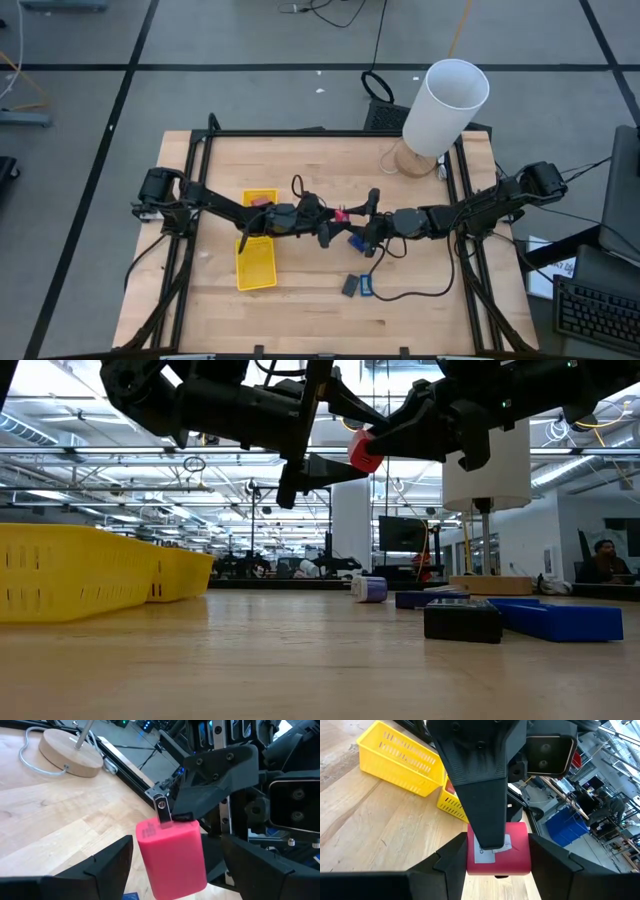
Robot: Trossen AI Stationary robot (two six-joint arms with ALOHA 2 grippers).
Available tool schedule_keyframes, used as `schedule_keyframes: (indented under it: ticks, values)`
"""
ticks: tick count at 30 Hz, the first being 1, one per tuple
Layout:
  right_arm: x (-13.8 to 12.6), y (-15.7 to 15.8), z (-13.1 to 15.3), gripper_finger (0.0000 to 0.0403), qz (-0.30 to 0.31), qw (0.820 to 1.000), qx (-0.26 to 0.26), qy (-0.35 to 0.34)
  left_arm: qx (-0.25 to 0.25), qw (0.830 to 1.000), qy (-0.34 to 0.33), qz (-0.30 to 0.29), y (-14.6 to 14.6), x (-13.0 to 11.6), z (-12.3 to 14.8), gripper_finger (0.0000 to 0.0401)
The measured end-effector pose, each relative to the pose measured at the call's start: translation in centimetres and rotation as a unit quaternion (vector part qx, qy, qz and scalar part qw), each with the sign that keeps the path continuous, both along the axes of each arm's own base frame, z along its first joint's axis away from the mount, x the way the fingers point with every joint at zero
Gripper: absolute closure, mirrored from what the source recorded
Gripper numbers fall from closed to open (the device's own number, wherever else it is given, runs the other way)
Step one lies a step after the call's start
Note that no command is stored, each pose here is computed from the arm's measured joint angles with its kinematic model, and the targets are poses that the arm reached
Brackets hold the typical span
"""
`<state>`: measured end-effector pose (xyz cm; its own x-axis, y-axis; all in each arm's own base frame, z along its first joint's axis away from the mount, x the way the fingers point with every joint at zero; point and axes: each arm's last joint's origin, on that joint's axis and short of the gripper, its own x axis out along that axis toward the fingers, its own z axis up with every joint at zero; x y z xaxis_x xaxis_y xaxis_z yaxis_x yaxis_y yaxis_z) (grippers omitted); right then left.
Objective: Pick & Place Office items
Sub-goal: Put the pink charger adapter into the top yellow bin
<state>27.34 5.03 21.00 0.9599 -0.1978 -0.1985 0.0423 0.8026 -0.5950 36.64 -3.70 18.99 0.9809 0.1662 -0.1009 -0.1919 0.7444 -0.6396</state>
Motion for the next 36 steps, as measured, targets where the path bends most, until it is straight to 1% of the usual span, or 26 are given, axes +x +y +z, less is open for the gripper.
schedule_keyframes:
  ticks: [36]
  values:
    - [-0.10,0.53,0.00,0.0227,0.011,1.000,-0.001,0.000,0.000,1.000,0.001,0.000,0.00,-0.01,-0.03,0.0103]
